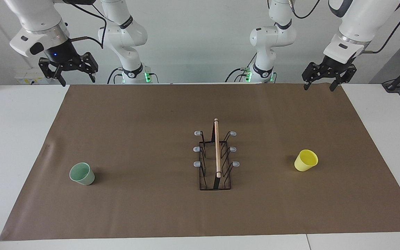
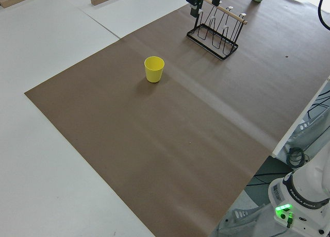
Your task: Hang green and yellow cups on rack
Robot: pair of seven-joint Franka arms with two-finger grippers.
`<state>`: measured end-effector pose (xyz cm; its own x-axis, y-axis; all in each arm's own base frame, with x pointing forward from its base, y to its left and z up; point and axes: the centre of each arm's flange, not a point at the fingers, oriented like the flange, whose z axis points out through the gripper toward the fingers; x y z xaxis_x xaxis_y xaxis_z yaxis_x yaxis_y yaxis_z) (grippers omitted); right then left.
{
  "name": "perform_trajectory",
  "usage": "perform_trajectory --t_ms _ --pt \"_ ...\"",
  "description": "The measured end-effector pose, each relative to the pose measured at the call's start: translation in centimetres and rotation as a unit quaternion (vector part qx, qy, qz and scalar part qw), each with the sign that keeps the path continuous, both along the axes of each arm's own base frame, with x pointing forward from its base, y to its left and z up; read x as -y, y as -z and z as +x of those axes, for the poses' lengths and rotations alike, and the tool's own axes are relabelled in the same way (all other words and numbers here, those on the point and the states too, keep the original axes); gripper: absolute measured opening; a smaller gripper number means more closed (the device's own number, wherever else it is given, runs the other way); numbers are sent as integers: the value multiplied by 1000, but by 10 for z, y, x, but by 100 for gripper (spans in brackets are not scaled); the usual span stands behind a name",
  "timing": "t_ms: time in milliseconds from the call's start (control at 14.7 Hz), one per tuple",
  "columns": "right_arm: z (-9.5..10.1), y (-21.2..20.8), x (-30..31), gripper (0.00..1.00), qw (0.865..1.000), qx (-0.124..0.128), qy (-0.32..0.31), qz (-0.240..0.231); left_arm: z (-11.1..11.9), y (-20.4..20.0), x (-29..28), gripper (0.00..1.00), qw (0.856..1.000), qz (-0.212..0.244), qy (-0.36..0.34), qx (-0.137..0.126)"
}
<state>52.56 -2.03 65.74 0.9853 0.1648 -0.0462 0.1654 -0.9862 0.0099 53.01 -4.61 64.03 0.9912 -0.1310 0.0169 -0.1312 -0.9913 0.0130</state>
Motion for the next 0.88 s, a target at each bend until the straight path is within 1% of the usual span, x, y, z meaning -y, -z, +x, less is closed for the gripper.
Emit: perform_trajectory --t_ms 136,884 --pt "-1 2 7 100 1000 -5 6 0 0 0 0 100 1000 0 0 0" --pt "0 2 7 100 1000 -5 7 1 0 5 3 100 1000 0 3 -4"
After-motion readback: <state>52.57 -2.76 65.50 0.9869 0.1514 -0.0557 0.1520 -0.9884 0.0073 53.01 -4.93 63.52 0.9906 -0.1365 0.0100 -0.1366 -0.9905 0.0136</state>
